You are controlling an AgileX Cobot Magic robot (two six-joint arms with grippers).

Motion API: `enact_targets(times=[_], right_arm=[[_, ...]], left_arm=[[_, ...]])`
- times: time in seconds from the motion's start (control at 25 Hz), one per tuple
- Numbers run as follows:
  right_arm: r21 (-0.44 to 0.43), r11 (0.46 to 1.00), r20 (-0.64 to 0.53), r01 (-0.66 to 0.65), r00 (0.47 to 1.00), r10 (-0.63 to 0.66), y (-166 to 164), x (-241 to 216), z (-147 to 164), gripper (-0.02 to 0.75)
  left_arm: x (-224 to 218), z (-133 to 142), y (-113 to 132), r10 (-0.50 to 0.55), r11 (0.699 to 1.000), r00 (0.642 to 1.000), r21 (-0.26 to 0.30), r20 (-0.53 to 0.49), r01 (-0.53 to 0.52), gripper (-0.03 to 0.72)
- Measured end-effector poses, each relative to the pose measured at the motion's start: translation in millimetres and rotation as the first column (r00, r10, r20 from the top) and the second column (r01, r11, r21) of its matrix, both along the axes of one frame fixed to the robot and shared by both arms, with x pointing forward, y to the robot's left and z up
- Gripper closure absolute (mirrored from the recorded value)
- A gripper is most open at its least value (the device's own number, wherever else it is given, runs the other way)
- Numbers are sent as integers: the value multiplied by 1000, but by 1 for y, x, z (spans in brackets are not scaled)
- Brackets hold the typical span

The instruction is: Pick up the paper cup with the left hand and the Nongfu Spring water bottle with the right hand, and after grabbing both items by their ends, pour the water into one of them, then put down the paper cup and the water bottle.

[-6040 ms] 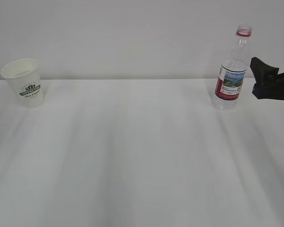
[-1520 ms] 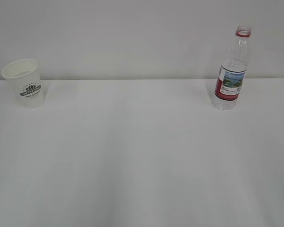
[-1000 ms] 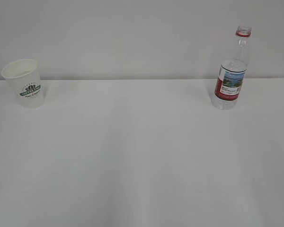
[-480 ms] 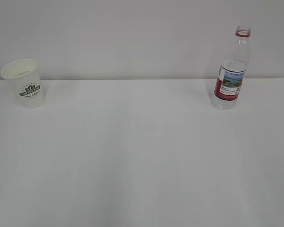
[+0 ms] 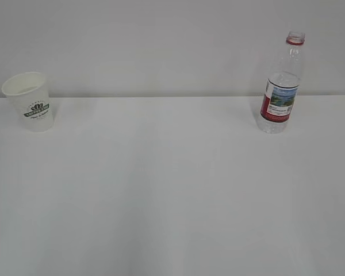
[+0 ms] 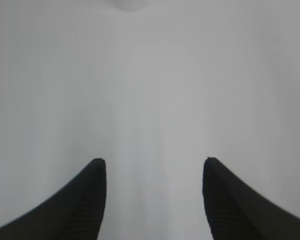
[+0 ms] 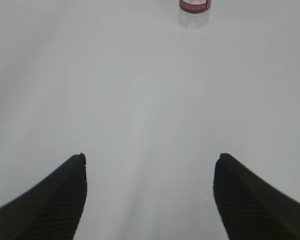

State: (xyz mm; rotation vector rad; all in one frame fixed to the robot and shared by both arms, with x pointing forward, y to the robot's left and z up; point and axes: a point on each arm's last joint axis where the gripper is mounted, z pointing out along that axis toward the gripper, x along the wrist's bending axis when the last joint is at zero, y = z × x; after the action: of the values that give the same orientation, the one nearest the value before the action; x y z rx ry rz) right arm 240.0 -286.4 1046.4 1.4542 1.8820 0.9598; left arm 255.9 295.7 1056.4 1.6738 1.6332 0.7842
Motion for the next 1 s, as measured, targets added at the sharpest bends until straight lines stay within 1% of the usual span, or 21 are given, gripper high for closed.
enact_targets(times=[0.16,0.28,0.36,1.0], right_arm=[[5,1000,72,-2,997,2,-1,-11,0,145],[6,1000,87,-2,996,2,-1,-13,-1,145],[6,1000,87,-2,996,2,-1,-13,-1,145],[6,1000,85,-2,996,2,-1,-13,-1,145]], left_arm=[[-10,1,0,0,1000,998,1,64,0,244],[-21,1,0,0,1000,991,3,133,0,244],[-26,1,-1,-1,1000,987,3,160,0,244],[-26,1,-2,-7,1000,987,-8,159,8,246]])
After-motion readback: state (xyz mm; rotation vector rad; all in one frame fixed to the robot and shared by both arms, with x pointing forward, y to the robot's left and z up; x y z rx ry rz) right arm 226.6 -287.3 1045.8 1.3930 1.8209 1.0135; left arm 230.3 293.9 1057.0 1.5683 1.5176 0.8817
